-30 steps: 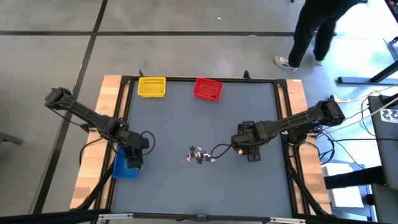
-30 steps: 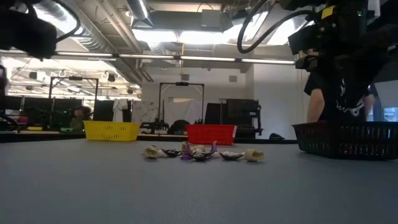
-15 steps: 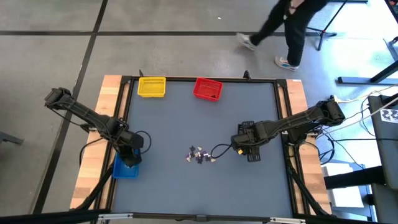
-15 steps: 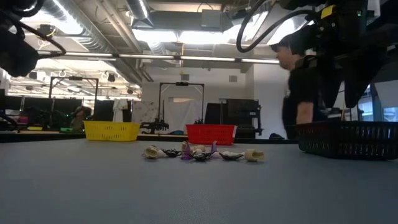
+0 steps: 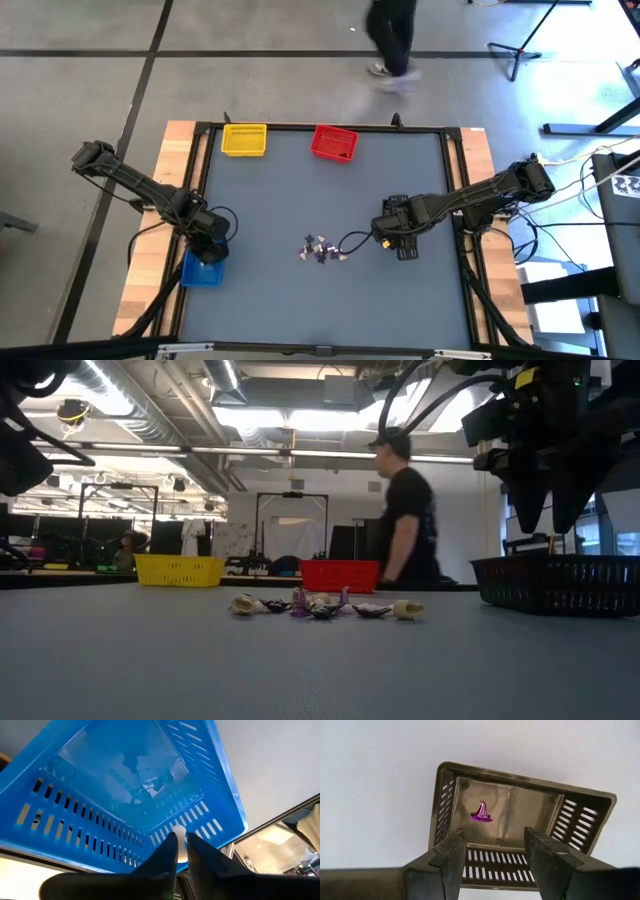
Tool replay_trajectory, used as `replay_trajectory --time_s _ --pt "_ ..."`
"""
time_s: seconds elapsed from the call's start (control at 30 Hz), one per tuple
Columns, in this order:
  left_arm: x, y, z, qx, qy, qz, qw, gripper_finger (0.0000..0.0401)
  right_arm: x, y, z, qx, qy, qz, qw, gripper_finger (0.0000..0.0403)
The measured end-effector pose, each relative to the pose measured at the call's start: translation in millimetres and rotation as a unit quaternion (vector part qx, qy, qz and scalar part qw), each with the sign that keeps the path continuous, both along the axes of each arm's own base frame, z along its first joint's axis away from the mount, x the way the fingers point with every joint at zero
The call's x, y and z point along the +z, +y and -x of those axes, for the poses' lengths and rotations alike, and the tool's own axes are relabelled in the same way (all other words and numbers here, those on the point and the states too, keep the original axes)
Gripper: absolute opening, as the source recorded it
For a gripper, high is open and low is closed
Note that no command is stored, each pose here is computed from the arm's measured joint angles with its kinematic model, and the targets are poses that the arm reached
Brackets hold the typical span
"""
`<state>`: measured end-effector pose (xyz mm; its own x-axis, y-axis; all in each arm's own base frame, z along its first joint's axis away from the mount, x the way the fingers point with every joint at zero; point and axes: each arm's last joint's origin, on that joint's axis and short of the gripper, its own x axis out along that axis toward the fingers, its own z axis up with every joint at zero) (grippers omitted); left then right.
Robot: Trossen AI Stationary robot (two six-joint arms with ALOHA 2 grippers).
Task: Sort Halloween decoration
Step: Put the white bone toy into the blue bin, then put the yellow skull toy into the yellow bin
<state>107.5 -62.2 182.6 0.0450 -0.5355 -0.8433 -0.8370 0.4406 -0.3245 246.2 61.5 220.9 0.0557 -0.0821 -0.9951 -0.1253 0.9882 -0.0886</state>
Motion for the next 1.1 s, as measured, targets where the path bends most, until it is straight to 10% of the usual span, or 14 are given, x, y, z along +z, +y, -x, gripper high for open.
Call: replay_trajectory --time_s 0.37,1.1 --pt "0 0 1 0.021 0.014 -0.005 1.0 0.0115 0 0 0 0.0 0.0 0.0 1.0 0.0198" --pt "14 -1 -12 0.024 -0.146 -0.002 0.989 0.0115 0 0 -1 0.0 -0.004 -0.001 1.0 0.0198"
